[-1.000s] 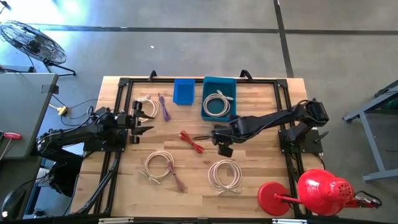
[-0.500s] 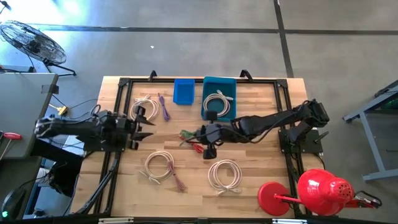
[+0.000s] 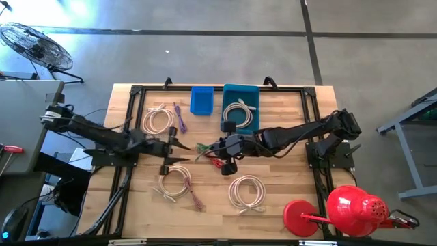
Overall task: Pick & Place USB Port
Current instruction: Put the green charger cable into the blue bin
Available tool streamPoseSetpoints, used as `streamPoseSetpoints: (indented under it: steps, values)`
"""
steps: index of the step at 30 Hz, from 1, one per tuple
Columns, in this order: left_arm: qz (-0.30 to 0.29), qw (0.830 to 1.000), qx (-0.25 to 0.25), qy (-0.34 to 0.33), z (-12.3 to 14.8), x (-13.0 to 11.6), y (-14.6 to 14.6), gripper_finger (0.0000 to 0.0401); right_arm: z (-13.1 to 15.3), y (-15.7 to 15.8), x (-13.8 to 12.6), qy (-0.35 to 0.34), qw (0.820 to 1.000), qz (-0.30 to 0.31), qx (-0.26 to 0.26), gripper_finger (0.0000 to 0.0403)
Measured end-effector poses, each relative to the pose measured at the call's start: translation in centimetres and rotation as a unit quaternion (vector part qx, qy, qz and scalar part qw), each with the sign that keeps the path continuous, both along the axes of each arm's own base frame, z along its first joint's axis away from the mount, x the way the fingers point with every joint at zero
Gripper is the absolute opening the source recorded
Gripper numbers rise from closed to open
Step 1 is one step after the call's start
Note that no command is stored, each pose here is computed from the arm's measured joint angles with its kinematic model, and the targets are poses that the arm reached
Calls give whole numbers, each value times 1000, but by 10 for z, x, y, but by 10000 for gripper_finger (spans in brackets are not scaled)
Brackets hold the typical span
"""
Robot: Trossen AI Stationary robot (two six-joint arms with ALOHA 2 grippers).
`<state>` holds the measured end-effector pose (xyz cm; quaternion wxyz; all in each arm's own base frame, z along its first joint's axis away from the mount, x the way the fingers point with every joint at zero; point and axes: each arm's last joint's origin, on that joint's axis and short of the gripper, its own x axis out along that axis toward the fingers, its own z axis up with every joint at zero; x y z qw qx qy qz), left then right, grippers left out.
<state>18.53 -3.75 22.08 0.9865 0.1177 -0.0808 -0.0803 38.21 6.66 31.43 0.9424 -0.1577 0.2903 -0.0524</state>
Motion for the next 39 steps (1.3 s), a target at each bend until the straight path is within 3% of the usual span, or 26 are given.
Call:
streamPoseSetpoints:
  steps: [7,13,28,39]
  values:
    - [7,1000,6,25,11,41,-8,163,0,10,-2,2,1000,22,9,8]
    - [5,1000,8,20,21,57,-12,163,0,19,-4,3,999,34,8,8]
    - [14,1000,20,10,26,61,-12,163,-1,25,-5,3,999,38,12,8]
    - [23,999,33,-12,30,61,-11,163,-1,10,-2,2,1000,19,19,8]
